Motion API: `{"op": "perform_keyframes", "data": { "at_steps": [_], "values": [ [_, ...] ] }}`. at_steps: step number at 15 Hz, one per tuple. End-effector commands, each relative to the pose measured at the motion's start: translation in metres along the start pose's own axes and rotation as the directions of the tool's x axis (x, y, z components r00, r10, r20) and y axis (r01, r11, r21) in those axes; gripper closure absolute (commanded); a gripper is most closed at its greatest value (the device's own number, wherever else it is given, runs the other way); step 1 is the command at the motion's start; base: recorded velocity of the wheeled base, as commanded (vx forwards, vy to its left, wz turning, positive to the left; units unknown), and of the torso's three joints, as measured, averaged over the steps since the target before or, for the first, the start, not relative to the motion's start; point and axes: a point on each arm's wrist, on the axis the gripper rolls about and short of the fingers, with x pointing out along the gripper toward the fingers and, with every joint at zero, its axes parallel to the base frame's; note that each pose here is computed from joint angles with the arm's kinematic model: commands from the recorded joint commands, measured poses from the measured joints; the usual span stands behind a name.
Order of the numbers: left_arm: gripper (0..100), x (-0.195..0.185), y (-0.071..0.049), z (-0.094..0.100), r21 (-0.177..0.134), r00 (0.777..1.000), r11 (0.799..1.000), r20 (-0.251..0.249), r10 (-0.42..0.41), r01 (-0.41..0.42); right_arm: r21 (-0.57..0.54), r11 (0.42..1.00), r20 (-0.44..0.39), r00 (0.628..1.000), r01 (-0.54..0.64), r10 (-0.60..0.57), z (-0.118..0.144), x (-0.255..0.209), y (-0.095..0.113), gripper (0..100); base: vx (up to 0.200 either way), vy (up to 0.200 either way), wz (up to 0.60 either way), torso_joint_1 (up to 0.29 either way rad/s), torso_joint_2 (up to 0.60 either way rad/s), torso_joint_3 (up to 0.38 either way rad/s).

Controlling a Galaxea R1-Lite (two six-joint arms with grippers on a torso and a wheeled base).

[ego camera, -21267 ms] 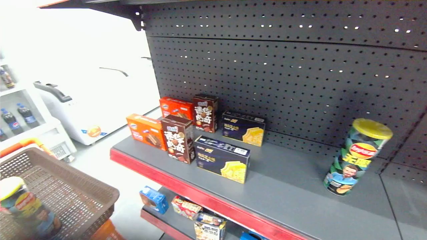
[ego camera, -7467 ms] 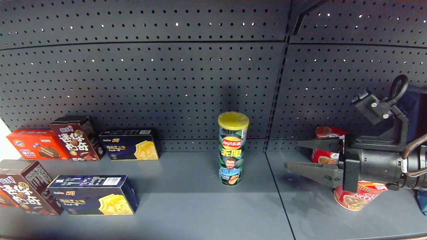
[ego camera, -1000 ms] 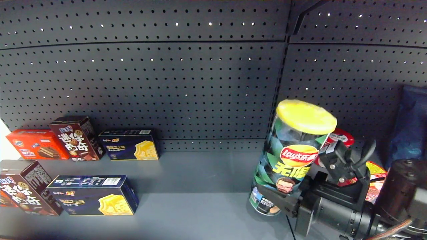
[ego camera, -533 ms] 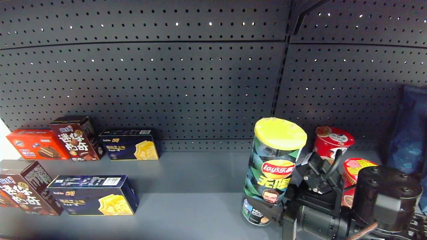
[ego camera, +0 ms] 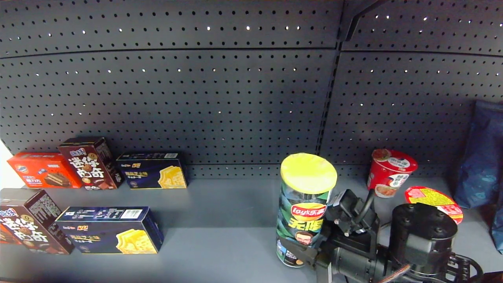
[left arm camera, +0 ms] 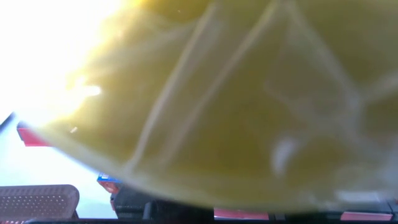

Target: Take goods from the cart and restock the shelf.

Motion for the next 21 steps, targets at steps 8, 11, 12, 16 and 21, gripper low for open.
{"op": "perform_keyframes", "data": {
  "at_steps": [8,11,12,16,21],
  "values": [
    [100,0.001,0.0,-0.001,-0.003,1.0,1.0,-0.005,-0.001,0.001,0.006,1.0,-0.049,0.999,-0.006,0.006,-0.016,0.009,-0.002,100,0.0,0.0,0.0,0.0,0.0,0.0],
    [100,0.001,0.0,-0.001,-0.003,1.0,1.0,-0.005,-0.001,0.001,0.006,1.0,-0.042,0.999,-0.003,0.003,-0.019,0.012,-0.004,100,0.0,0.0,0.0,0.0,0.0,0.0],
    [100,0.001,0.0,-0.001,-0.003,1.0,1.0,-0.008,-0.001,0.001,0.007,1.0,-0.042,0.999,-0.008,0.008,-0.019,0.012,-0.004,100,0.0,0.0,0.0,0.0,0.0,0.0],
    [100,0.001,0.0,-0.001,-0.005,1.0,1.0,-0.01,-0.001,0.001,0.01,1.0,-0.052,0.999,0.004,-0.004,-0.022,0.009,-0.009,100,0.0,0.0,0.0,0.0,0.0,0.0],
    [100,0.003,0.0,-0.003,-0.005,1.0,1.0,-0.017,-0.002,0.002,0.01,1.0,-0.052,0.999,0.006,-0.005,-0.025,0.005,-0.008,0,0.0,0.0,0.0,0.0,0.0,0.0]
  ]
}}
